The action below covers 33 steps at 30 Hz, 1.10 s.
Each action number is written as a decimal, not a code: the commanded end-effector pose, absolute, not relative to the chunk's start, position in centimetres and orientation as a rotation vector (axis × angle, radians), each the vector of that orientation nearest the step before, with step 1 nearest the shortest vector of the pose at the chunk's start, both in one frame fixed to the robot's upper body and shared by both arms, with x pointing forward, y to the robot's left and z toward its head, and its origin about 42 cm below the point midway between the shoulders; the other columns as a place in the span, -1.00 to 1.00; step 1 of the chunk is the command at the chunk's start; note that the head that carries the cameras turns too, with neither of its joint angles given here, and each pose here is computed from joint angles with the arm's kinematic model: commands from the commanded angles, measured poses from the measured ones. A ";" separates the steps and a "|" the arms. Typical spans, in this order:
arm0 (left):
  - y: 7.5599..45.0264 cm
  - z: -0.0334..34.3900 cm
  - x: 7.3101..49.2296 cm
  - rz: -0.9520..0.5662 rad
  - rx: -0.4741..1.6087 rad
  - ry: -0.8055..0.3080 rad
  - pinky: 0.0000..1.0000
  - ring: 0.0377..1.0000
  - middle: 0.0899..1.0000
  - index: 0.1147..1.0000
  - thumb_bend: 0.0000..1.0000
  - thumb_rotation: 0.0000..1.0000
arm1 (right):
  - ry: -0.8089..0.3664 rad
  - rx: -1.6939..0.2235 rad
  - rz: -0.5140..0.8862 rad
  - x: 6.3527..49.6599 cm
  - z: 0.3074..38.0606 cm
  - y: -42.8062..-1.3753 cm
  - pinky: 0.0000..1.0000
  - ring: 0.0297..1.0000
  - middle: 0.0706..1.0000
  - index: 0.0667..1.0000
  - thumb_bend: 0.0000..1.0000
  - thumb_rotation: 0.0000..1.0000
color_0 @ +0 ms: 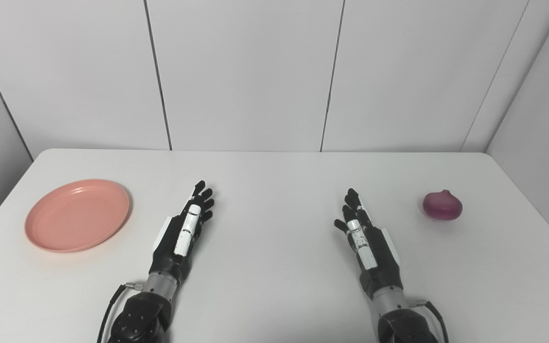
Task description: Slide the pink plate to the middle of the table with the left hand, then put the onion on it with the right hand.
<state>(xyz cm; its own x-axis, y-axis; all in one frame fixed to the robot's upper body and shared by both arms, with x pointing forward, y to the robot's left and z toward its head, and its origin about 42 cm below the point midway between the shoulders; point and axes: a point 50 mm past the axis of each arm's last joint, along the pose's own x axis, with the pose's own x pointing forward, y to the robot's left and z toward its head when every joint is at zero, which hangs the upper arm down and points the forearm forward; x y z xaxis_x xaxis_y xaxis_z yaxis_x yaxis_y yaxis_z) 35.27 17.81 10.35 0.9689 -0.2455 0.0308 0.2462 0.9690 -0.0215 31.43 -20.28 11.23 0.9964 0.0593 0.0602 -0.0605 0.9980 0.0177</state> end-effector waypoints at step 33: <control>14.5 10.2 35.0 -0.244 -0.019 -0.038 0.95 0.93 0.93 0.91 0.09 1.00 | -0.123 0.008 0.114 31.7 10.7 -24.5 1.00 1.00 1.00 1.00 0.24 0.80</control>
